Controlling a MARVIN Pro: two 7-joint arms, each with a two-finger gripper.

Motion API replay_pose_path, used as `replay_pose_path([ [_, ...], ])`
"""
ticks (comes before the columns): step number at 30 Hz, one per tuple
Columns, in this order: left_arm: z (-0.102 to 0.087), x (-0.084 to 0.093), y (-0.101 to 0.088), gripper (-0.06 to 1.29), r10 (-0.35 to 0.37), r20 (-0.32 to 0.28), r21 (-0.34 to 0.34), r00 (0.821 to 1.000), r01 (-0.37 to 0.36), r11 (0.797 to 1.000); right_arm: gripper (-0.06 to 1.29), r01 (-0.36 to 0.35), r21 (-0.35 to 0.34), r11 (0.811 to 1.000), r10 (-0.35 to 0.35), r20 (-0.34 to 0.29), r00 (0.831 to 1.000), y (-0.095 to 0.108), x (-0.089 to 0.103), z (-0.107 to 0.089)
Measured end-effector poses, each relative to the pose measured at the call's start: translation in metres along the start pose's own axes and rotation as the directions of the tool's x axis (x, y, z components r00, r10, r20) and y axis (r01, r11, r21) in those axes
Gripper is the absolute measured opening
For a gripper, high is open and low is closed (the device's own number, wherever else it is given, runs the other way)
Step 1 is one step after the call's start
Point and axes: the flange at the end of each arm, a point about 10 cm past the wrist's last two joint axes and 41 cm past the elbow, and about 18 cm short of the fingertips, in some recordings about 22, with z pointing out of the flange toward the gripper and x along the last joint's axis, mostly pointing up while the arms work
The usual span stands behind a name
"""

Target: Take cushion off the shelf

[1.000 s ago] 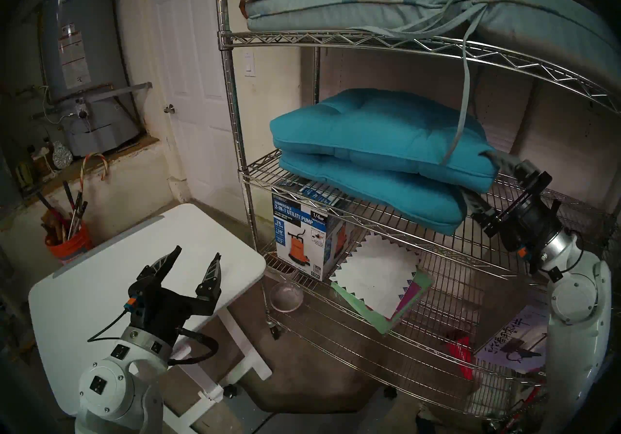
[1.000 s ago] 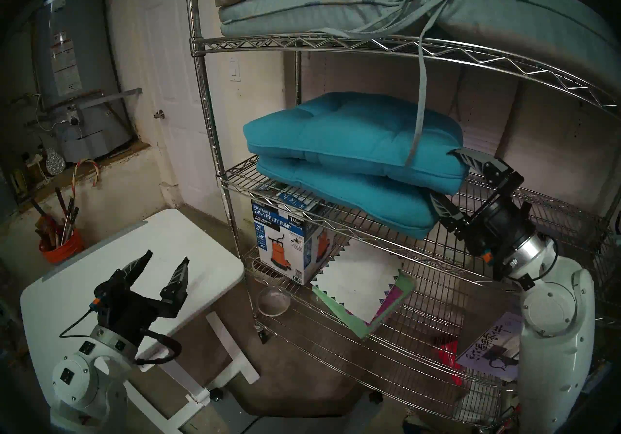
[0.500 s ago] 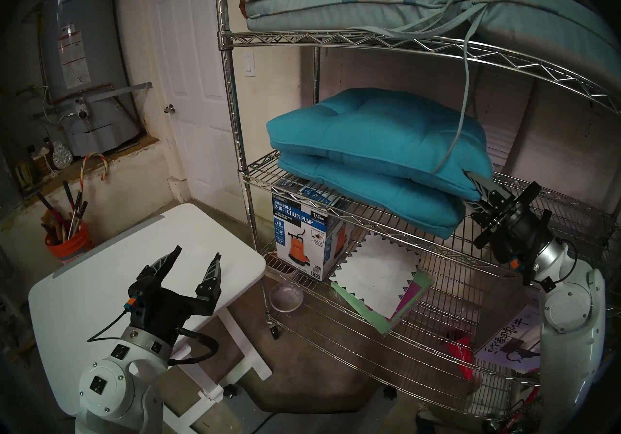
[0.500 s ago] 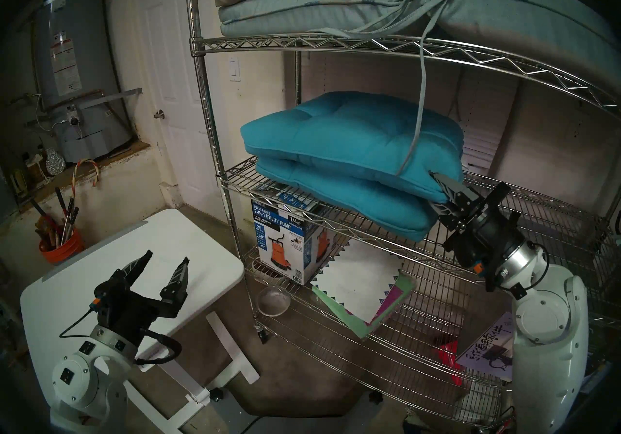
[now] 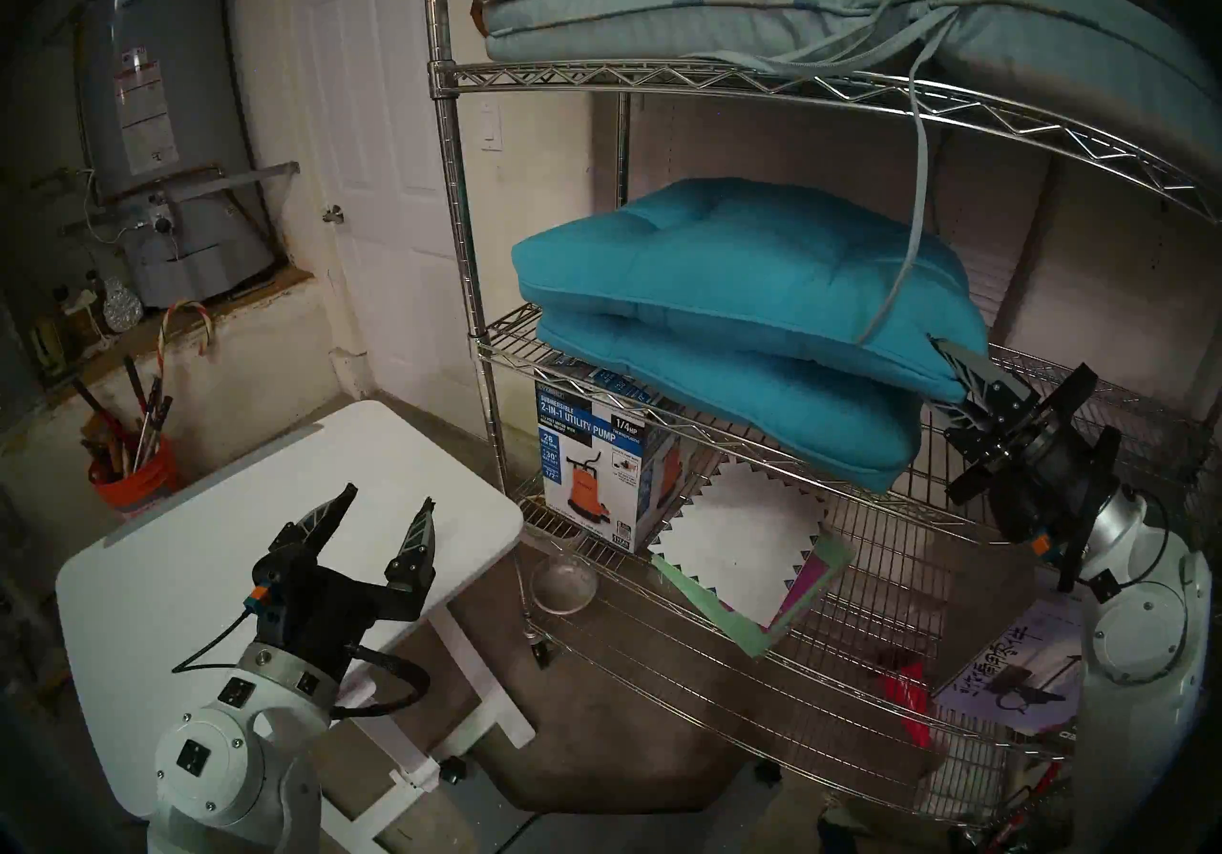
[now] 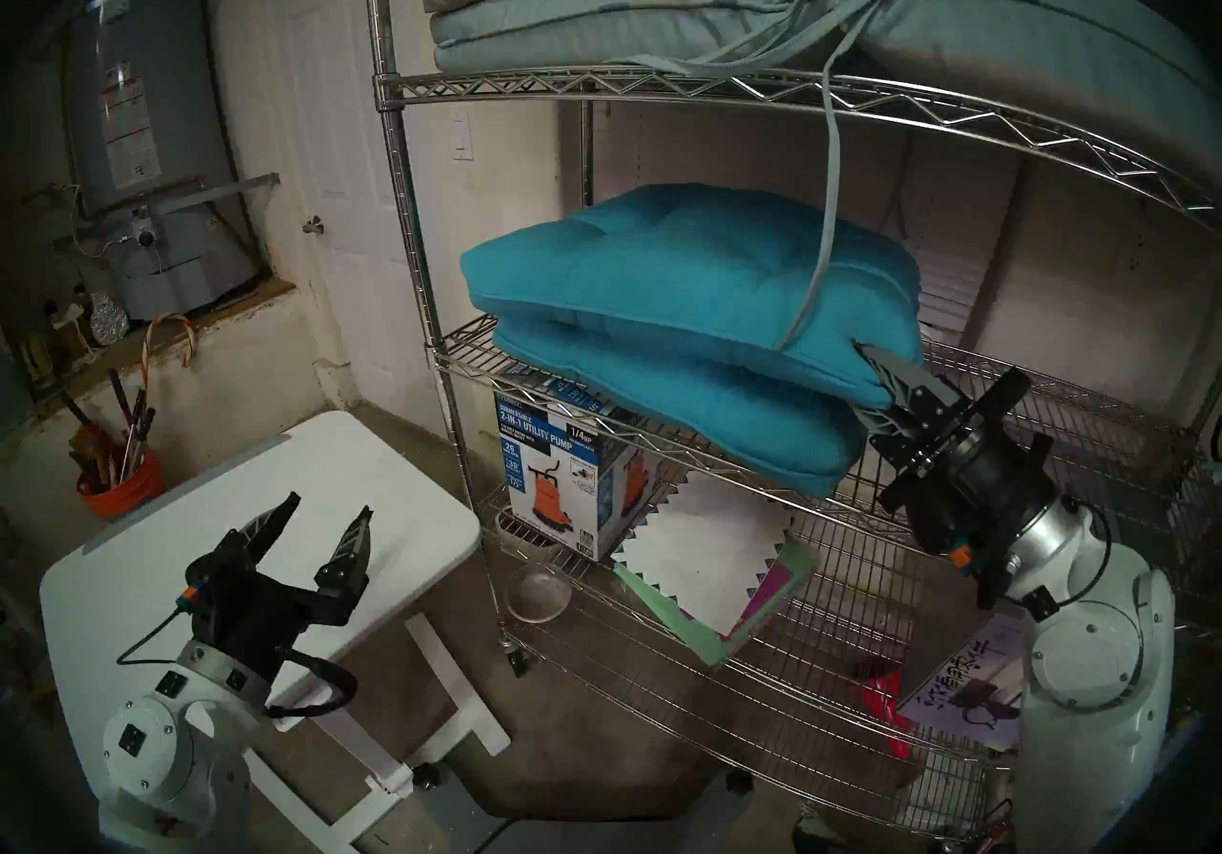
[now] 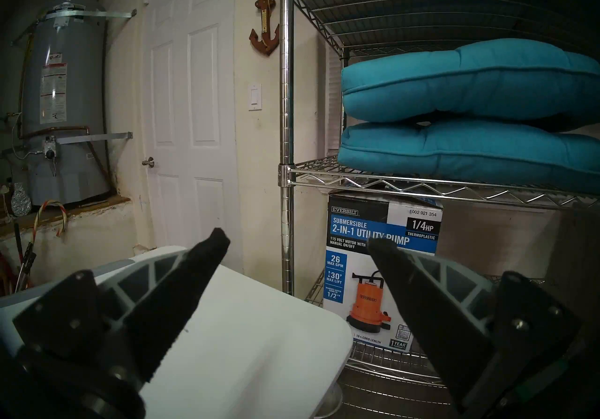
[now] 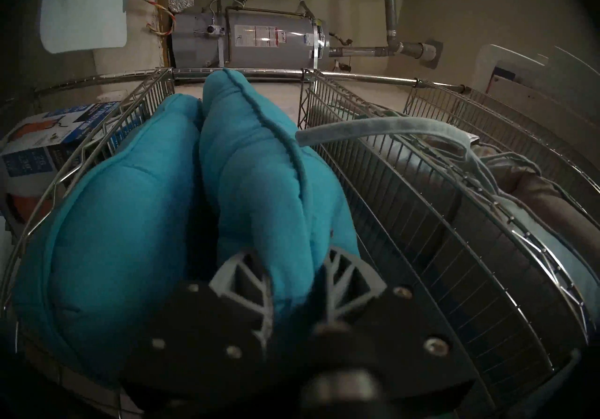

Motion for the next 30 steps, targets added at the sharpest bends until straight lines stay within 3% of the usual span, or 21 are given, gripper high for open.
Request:
replay_pose_path([
  [16, 0.0, 0.0, 0.0, 1.22, 0.0, 0.0, 0.0, 1.0, 0.0, 1.0, 0.21, -0.072, 0.028, 0.997, 0.072, -0.002, 0.997, -0.016, 0.014, -0.004],
  [30, 0.0, 0.0, -0.001, 1.22, 0.002, 0.0, 0.002, 1.0, -0.002, 1.0, 0.17, -0.088, 0.024, 0.996, 0.088, 0.007, 0.996, -0.025, 0.014, -0.003],
])
